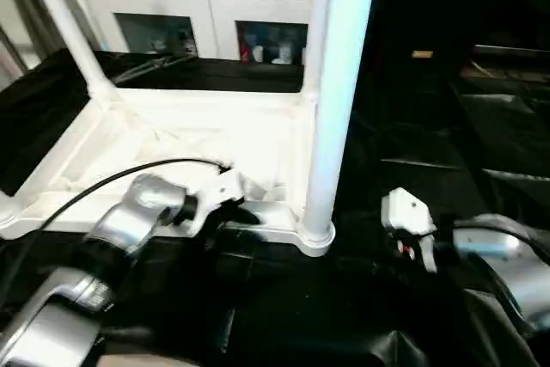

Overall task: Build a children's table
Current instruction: Rotate table base

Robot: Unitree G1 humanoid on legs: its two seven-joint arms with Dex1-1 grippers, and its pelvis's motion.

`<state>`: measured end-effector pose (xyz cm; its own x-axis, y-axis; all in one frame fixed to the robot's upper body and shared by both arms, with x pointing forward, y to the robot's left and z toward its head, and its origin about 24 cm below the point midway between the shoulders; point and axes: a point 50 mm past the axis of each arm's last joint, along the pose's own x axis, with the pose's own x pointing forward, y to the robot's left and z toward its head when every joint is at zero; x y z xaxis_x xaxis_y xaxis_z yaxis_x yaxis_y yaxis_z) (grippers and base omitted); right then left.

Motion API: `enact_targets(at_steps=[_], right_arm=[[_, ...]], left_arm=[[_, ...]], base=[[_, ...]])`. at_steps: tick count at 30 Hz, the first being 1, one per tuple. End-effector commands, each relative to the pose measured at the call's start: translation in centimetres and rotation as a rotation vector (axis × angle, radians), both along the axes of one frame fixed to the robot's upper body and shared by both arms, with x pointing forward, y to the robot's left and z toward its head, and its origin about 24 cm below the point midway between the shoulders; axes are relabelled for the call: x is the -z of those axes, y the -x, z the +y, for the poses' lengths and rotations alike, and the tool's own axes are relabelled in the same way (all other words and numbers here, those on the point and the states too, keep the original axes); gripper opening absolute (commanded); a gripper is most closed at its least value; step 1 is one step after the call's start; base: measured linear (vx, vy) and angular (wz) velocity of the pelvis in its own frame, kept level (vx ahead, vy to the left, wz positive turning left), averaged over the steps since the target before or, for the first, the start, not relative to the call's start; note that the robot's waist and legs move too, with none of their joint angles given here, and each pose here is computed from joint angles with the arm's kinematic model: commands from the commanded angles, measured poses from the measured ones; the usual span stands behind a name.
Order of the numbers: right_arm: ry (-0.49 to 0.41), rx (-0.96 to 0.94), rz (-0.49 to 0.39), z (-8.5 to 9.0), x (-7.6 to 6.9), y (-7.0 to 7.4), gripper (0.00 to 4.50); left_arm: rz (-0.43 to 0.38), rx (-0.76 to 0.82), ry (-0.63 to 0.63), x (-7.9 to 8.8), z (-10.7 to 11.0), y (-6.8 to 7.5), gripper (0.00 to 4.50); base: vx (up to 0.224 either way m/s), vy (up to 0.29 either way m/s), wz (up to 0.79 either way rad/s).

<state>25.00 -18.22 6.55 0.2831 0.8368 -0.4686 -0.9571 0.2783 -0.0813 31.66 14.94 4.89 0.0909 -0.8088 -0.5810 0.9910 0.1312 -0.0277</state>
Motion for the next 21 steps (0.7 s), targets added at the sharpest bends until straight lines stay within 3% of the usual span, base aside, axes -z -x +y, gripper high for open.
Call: enact_targets(at_steps=[1, 14, 21], right_arm=[[-0.003, 0.011, -0.018, -0.2, -0.6, 0.0, 3.89], [0.002, 0.038, -0.018, -0.3, -0.6, 0.4, 3.89], [-0.039, 0.074, -0.053, 0.0, -1.0, -0.7, 3.89]], left_arm=[[-0.014, 0.011, -0.014, -0.3, 0.0, -0.4, 1.49], [-0.015, 0.004, -0.031, 0.5, -0.5, -1.2, 0.61], [0.037, -0.023, -0.012, 1.8, 0.2, -0.2, 0.1]], base=[[0.0, 0.0, 0.0], [0.0, 0.0, 0.0], [0.0, 0.0, 0.0]])
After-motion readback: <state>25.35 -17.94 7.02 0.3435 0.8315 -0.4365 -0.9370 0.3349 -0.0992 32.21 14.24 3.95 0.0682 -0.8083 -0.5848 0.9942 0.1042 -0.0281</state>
